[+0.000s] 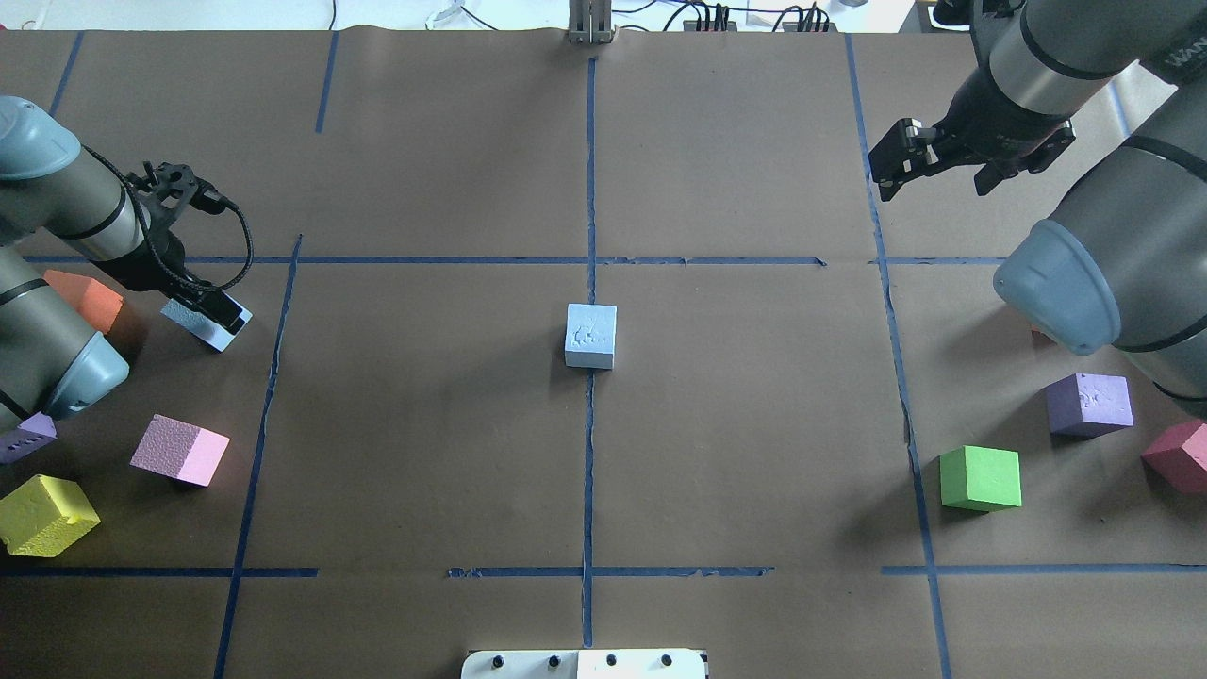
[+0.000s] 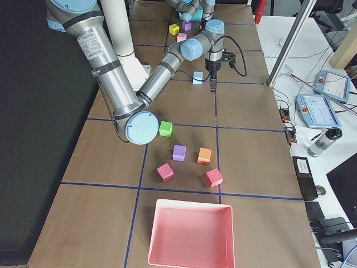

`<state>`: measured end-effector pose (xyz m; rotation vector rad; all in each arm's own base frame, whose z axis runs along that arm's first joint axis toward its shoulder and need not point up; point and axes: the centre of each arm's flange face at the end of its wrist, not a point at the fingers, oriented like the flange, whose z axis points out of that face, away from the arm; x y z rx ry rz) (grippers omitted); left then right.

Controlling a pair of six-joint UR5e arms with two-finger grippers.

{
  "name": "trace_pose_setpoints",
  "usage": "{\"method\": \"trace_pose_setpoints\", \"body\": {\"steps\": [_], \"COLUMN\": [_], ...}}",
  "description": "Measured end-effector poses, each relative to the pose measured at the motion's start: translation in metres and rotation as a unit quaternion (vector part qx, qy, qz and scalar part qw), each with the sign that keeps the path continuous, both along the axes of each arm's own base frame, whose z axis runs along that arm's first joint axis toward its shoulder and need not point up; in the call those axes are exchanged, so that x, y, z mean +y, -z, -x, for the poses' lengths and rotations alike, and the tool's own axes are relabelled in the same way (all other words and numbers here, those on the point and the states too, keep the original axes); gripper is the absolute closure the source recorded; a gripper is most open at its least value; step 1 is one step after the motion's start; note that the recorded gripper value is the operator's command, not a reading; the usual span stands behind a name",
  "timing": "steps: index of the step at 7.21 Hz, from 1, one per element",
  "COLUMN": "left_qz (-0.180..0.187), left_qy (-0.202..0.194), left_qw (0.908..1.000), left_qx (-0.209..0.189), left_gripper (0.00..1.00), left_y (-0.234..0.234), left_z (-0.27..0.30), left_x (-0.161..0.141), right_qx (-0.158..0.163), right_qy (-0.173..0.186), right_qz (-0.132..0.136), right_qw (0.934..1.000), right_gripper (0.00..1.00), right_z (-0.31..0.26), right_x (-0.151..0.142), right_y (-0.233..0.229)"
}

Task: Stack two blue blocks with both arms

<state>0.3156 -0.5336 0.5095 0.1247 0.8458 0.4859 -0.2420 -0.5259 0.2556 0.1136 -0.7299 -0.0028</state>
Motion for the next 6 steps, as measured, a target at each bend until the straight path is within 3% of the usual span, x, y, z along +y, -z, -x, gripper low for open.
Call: {"method": "trace_pose_setpoints", "body": {"steps": [2, 3, 4, 5, 6], "left_qz": [0.003, 0.004, 0.001, -0.001, -0.002], "left_qy": [0.000, 0.001, 0.006, 0.015, 0.024], "left_qw": [1.0000, 1.0000, 0.9999, 0.9997, 0.9995], "left_qx": [-0.004, -0.008, -0.014, -0.021, -0.022], "left_gripper": [0.01, 0.21, 0.63, 0.88, 0.95], "left_y": [-0.006, -0.009, -0.010, -0.009, -0.004], "left_z": [0.000, 0.001, 0.002, 0.004, 0.006], "left_x": [0.002, 0.003, 0.002, 0.001, 0.000], "right_qx": [0.006, 0.007, 0.008, 0.008, 0.009], "right_qy": [0.004, 0.006, 0.006, 0.005, 0.004], "right_qz": [-0.002, -0.004, -0.004, -0.003, -0.003], "right_qw": [1.0000, 1.0000, 0.9999, 0.9999, 1.0000], "right_gripper": [0.00, 0.00, 0.00, 0.00, 0.00], "right_z": [-0.009, -0.011, -0.013, -0.014, -0.015], "right_x": [-0.003, -0.003, -0.004, -0.004, -0.005], "right_y": [-0.004, -0.006, -0.008, -0.008, -0.008]}}
